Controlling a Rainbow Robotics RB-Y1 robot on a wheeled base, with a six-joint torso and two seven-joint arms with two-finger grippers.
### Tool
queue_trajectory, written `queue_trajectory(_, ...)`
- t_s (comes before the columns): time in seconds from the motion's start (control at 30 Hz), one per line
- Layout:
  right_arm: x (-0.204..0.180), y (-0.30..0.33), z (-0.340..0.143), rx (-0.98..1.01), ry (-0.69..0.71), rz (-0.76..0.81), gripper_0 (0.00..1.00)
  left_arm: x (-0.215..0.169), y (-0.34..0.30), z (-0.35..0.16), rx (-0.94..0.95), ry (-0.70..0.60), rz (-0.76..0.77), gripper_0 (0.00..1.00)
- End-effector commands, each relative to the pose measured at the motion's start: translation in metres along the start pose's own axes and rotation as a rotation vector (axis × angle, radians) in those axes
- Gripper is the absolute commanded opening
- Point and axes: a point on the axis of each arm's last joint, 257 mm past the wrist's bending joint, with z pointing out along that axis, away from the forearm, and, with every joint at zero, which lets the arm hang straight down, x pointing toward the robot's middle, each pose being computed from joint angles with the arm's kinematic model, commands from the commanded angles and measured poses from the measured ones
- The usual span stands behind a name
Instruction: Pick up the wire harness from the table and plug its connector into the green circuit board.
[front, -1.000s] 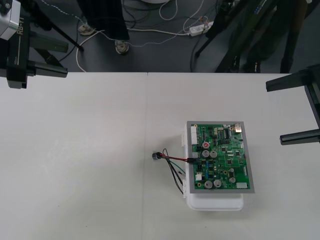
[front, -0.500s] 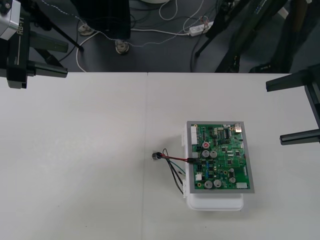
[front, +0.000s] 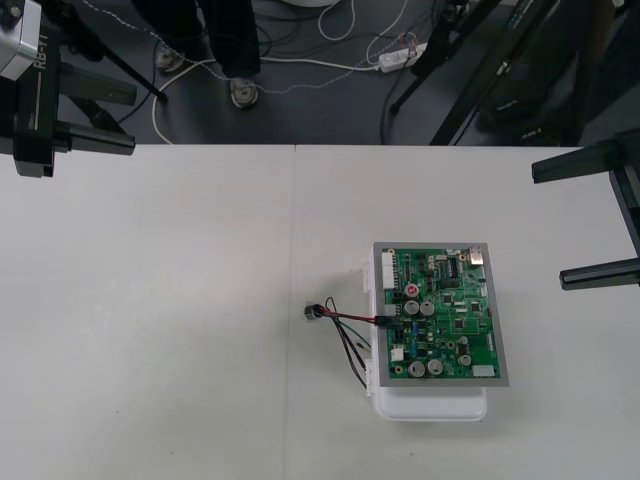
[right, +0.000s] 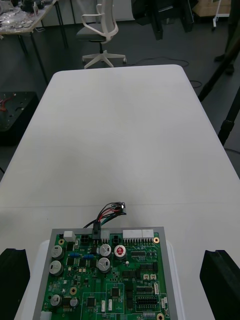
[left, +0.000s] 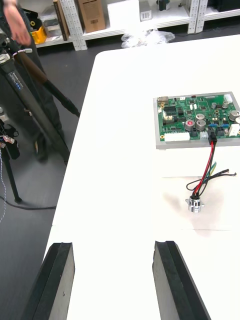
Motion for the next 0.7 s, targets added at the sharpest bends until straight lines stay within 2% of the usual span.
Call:
queue_trajectory(0.03, -0.0094, -0.0087, -0.0143, 0.026, 0.023, -0.056, 1.00, -0.0234, 0.0228, -0.0101, -0.066, -0.001, 0.109, 0.46)
queue_trajectory(0.7, -0.0094, -0.0087, -0.0143, 0.026, 0.023, -0.056, 1.00, -0.0234, 0.0228, -0.0101, -0.066, -0.001, 0.109, 0.46)
